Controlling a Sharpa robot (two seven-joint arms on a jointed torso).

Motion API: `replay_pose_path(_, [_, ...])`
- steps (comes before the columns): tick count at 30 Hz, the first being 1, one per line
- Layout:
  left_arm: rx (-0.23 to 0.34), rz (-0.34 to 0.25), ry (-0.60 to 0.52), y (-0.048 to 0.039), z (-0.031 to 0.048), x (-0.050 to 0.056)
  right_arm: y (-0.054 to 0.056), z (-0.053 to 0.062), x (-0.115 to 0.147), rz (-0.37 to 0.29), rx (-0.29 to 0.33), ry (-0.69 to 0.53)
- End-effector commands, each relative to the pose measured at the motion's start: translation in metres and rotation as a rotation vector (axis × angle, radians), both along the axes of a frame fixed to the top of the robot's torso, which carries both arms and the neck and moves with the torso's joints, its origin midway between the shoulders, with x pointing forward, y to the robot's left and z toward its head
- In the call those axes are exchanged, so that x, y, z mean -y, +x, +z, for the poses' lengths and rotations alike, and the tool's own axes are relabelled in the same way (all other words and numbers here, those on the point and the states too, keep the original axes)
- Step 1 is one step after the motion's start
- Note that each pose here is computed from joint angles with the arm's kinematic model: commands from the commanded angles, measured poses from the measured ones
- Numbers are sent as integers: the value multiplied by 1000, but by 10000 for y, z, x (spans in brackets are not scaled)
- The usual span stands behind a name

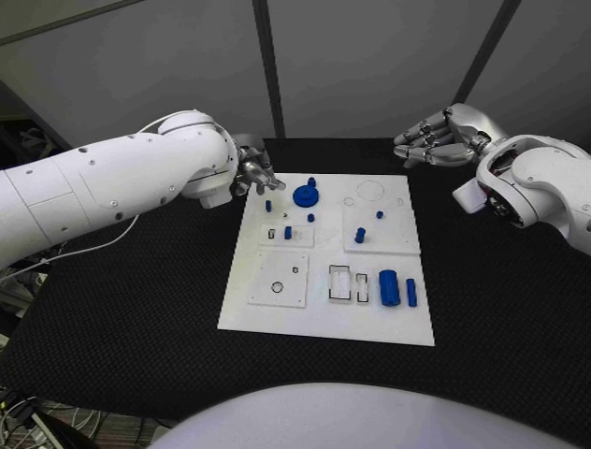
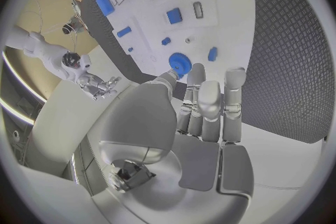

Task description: Assemble the parts on the task board

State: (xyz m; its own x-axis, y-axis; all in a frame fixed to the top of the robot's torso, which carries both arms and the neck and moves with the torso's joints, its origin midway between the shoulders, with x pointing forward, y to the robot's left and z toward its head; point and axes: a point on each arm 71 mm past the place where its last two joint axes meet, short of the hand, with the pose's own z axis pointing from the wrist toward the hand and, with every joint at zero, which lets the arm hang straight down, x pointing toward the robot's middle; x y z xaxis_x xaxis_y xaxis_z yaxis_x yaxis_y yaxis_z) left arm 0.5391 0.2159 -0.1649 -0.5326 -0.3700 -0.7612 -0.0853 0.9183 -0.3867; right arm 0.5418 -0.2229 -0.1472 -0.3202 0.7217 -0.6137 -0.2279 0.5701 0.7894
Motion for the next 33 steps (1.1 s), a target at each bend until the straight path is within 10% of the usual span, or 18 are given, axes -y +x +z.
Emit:
replay_pose_path(1, [-57, 24, -65, 105, 1, -37, 5, 20, -11, 3, 14, 4])
replay_pose_path(12, [-105, 49, 16, 374, -74, -126, 13, 16, -39, 3, 14, 5])
replay_pose_path(33, [-208, 7, 163, 447, -268, -149, 13, 10, -69, 8, 6, 4])
